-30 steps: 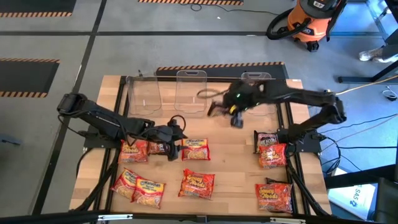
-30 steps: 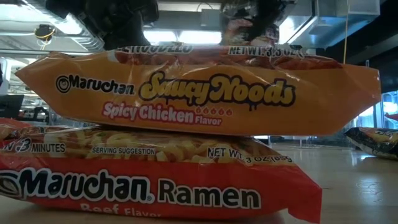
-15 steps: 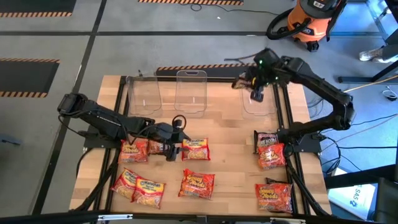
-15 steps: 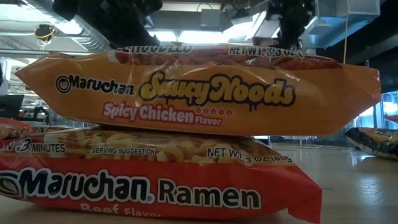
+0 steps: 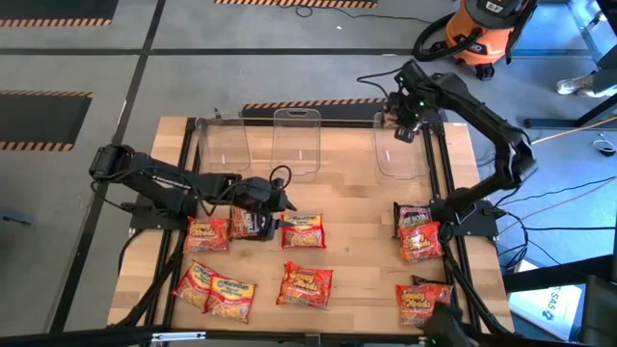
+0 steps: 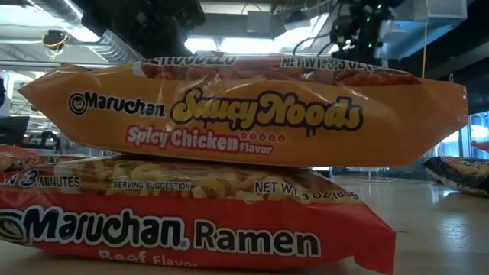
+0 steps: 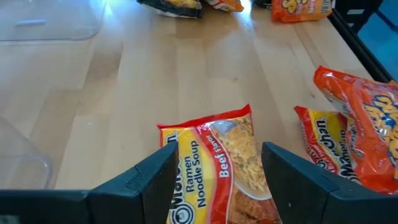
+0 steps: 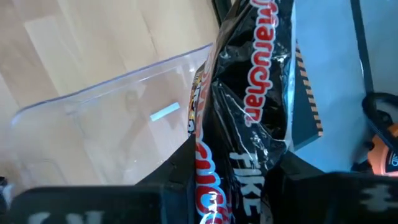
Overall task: Sort Maruchan noodles
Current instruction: Put the black noodle pack into the right transparent bin
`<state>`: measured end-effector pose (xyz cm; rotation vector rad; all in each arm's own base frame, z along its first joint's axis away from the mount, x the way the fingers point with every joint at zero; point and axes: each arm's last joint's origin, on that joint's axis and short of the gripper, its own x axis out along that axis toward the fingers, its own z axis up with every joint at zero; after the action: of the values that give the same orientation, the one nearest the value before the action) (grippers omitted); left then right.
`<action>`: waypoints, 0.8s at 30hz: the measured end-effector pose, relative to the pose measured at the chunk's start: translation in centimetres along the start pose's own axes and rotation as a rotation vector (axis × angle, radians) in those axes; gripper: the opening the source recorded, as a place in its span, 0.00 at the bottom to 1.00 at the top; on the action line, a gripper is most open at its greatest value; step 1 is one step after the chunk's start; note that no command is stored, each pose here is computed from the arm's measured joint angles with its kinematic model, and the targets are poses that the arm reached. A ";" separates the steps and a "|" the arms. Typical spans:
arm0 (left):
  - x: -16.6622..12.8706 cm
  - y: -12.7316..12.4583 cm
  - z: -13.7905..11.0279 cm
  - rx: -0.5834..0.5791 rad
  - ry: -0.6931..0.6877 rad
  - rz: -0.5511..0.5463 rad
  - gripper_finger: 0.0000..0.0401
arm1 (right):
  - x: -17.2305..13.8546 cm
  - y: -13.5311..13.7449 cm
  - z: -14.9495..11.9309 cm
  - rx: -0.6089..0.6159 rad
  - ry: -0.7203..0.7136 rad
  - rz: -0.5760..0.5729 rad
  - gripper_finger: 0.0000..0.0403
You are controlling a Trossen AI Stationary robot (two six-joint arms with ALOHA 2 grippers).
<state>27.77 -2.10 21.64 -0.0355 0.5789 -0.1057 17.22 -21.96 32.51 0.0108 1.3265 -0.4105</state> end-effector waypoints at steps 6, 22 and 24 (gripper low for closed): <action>0.0 -0.1 0.0 0.002 0.001 -0.004 0.56 | 3.7 -1.0 -0.3 -0.029 0.054 0.028 0.23; 0.0 -0.1 0.0 0.003 -0.001 -0.031 0.56 | 9.5 -0.3 -1.4 -0.090 -0.025 0.059 0.24; 0.0 -0.1 0.0 0.003 -0.004 -0.032 0.56 | 10.0 -0.2 -1.5 -0.091 -0.039 0.062 0.24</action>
<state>27.78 -2.24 21.67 -0.0418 0.5741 -0.1375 17.53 -24.58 22.74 -0.0317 1.3024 -0.2955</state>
